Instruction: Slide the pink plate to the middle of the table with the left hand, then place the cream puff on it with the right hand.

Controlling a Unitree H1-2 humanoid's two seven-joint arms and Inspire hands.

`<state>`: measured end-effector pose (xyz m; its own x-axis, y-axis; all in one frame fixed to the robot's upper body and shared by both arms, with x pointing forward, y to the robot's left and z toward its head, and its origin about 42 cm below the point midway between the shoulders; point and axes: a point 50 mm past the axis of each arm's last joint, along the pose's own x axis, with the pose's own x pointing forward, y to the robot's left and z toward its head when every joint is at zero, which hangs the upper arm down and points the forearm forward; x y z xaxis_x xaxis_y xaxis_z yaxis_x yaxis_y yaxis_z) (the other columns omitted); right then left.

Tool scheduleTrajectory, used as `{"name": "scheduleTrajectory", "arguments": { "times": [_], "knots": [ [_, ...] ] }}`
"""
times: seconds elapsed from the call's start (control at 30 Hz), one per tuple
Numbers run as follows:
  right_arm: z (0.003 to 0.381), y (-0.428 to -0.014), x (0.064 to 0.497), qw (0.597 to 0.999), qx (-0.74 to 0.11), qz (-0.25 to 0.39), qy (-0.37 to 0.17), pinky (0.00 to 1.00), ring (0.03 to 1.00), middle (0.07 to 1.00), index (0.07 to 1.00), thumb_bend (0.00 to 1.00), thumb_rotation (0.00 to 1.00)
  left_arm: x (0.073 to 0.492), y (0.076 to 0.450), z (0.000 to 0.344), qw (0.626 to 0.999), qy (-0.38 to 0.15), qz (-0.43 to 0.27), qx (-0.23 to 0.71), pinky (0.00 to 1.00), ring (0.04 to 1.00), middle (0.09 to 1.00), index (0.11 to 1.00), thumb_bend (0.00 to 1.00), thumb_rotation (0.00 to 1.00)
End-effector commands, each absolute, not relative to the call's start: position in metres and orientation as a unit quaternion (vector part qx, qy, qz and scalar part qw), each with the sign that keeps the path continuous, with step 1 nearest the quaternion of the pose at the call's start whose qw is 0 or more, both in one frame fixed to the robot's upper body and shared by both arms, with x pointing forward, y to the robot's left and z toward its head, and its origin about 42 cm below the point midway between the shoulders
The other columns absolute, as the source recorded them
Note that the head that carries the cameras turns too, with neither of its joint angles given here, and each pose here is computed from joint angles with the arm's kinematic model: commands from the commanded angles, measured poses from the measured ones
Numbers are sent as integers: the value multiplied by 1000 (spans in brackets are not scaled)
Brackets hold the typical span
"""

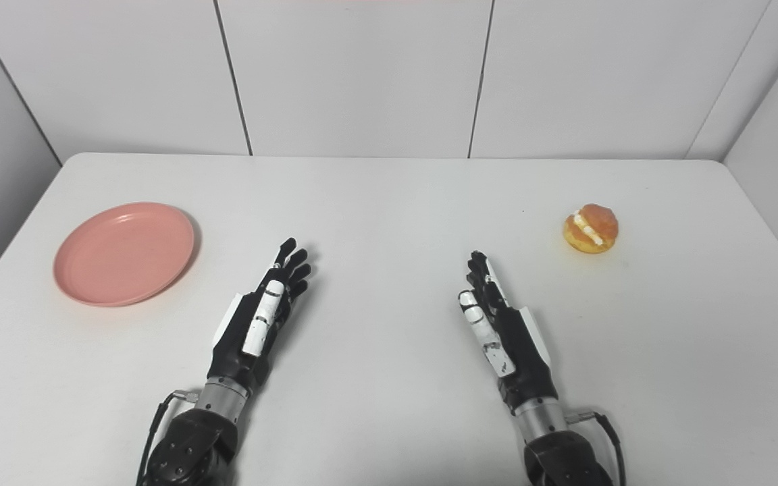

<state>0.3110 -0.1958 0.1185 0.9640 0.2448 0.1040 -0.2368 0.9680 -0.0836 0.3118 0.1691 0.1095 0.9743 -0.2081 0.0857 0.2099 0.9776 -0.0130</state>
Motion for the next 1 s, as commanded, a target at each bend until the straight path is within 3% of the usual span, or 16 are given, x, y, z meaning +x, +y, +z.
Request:
{"name": "scheduleTrajectory", "arguments": {
  "times": [0.0,0.4,0.97],
  "knots": [
    [106,-195,303,992,-32,117,-25,1000,1000,1000,1000,501,896,293,185,80,996,12,-94,1,968,960,973,978,447,1000],
    [107,-194,303,993,-28,114,-31,1000,1000,1000,1000,419,997,294,185,82,996,11,-93,-2,969,961,974,978,439,1000],
    [106,-197,303,993,-15,107,-38,1000,993,1000,1000,413,1000,293,181,80,995,12,-94,-1,969,960,973,976,455,1000]
  ]
}}
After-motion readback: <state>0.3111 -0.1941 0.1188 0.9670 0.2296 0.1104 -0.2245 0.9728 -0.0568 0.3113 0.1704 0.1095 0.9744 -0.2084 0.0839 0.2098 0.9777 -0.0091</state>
